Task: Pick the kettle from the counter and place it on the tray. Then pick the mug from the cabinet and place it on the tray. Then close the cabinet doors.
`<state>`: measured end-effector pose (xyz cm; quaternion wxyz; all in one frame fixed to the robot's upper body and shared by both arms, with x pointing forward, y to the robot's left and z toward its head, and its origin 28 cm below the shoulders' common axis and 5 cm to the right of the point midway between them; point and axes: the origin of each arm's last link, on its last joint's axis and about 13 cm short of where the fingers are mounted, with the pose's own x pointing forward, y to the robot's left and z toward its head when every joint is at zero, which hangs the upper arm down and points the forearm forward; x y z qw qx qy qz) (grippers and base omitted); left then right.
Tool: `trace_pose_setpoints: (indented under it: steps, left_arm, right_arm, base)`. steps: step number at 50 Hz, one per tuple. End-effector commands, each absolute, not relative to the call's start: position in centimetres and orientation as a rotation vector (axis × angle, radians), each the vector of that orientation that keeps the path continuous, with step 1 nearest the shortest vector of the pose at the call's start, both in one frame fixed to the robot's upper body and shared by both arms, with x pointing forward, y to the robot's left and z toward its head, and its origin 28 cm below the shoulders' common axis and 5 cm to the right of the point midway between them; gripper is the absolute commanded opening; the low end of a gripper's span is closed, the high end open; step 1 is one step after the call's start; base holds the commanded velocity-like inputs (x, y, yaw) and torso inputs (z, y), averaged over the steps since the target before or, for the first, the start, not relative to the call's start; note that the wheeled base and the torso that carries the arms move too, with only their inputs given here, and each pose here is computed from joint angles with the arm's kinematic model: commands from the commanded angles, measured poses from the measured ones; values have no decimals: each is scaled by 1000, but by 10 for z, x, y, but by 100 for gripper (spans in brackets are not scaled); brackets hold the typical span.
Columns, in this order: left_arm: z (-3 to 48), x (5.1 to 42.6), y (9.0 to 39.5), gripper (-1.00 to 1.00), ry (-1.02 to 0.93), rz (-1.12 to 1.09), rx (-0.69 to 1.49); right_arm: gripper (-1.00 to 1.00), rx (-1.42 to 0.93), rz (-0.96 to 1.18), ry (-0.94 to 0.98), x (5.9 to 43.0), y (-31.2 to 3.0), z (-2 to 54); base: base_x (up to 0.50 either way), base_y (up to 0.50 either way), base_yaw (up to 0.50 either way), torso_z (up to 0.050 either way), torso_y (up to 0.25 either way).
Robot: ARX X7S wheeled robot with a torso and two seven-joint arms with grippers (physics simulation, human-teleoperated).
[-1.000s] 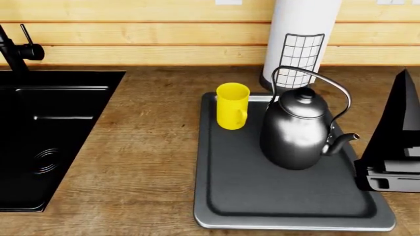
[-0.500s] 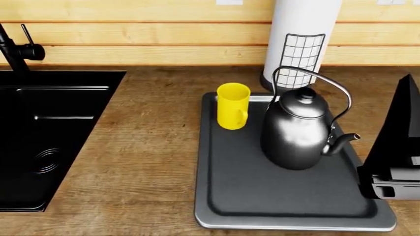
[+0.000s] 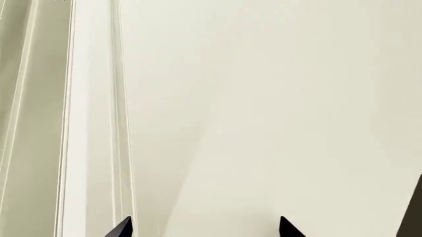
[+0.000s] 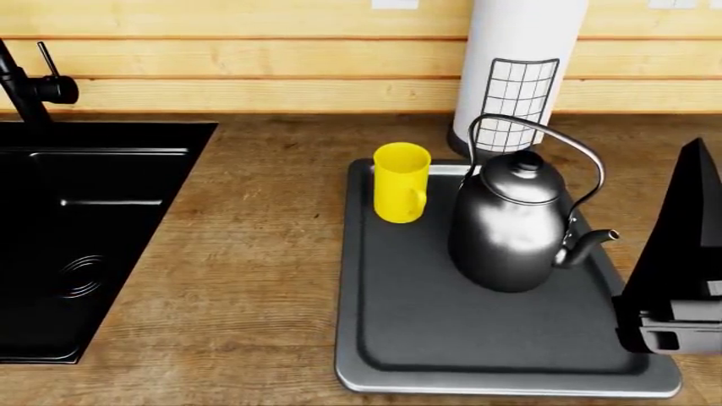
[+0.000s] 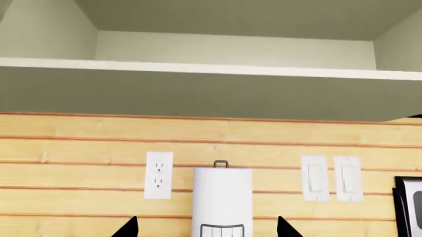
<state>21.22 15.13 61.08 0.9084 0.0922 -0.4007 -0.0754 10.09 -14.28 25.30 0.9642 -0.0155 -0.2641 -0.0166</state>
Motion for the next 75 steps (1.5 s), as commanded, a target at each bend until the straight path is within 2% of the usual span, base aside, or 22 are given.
trace_pose_setpoints:
  steps: [1,18,34,49,75]
  left_arm:
    - [577,245,111,100,-637,-415,270]
    - [551,255,88,100,-556,-501,331]
    - [528,296,93,100,-313,-326,334]
    - [499,315,93,100,-211,-273,424]
    - [462,340,96,100,-123,-245,454]
  right_arm:
    - [100,-27,-32,-529,99,-143,251]
    - [100,-21,-20,-521,96,-144,248]
    - [100,-20,-8,-506,98,-142,248]
    - [100,-16,-1,-502,99,-141,248]
    - [100,-15,2,-483,100,-139,247]
  base:
    - [0,0,0,0,0]
    - [0,0,0,0,0]
    - [0,0,0,0,0]
    - [0,0,0,0,0]
    - [5,1,1,0,0]
